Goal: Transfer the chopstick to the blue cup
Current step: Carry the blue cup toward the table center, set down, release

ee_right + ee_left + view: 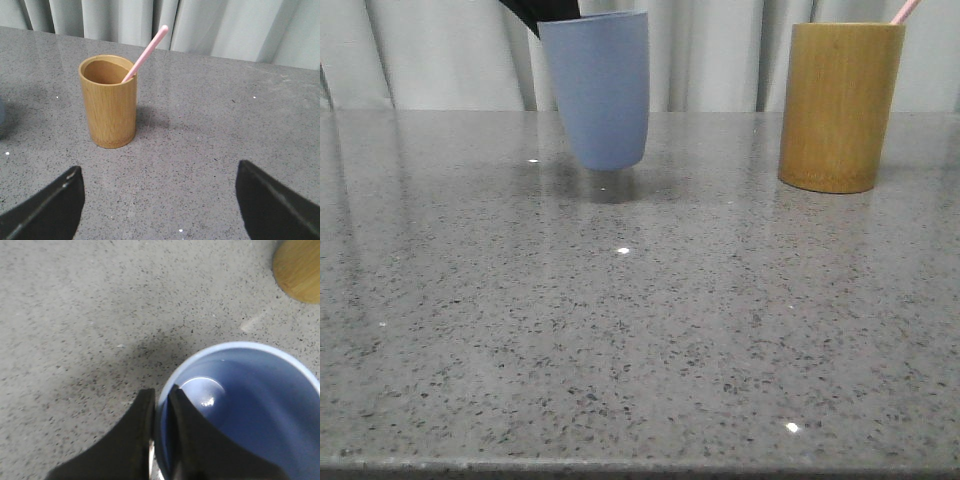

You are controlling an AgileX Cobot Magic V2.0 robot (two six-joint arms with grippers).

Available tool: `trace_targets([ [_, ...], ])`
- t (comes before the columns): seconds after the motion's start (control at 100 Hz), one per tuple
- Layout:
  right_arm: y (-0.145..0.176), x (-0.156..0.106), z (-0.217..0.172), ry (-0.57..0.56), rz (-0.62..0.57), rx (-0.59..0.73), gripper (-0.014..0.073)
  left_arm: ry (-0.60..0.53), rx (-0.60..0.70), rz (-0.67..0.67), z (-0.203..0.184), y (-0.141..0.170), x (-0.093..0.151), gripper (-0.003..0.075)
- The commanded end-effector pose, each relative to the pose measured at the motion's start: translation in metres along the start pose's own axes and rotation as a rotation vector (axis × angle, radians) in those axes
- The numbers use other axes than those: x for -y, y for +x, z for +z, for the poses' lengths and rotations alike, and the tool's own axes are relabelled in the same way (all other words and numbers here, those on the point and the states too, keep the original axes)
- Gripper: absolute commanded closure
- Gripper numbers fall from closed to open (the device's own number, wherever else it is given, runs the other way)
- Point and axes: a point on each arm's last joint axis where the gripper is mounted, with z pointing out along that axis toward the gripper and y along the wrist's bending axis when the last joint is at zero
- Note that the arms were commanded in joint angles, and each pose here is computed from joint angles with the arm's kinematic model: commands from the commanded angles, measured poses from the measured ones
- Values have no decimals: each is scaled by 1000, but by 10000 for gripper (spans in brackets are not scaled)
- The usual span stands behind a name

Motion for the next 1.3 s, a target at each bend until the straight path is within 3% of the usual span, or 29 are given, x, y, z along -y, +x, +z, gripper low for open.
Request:
trace_targets([
  [0.0, -15, 0, -1, 5, -3, 89, -19, 7, 106, 20, -24, -13, 9, 739],
  [0.76, -15, 1, -1, 5, -4, 90, -19, 2, 8, 24, -4, -6, 8, 723],
  [0.88, -15, 1, -1, 5, -4, 90, -19, 3, -2, 26, -7, -7, 8, 610],
  [1.12, -15, 1, -1, 6, -4, 89, -19, 9, 34, 35, -27, -17, 11, 209],
  [1.19, -15, 1, -1, 6, -4, 89, -19, 11, 32, 39, -34, -19, 12, 156],
  [1.29, -15, 1, -1, 6, -4, 89, -19, 13, 32, 38, -45, -21, 14, 151],
])
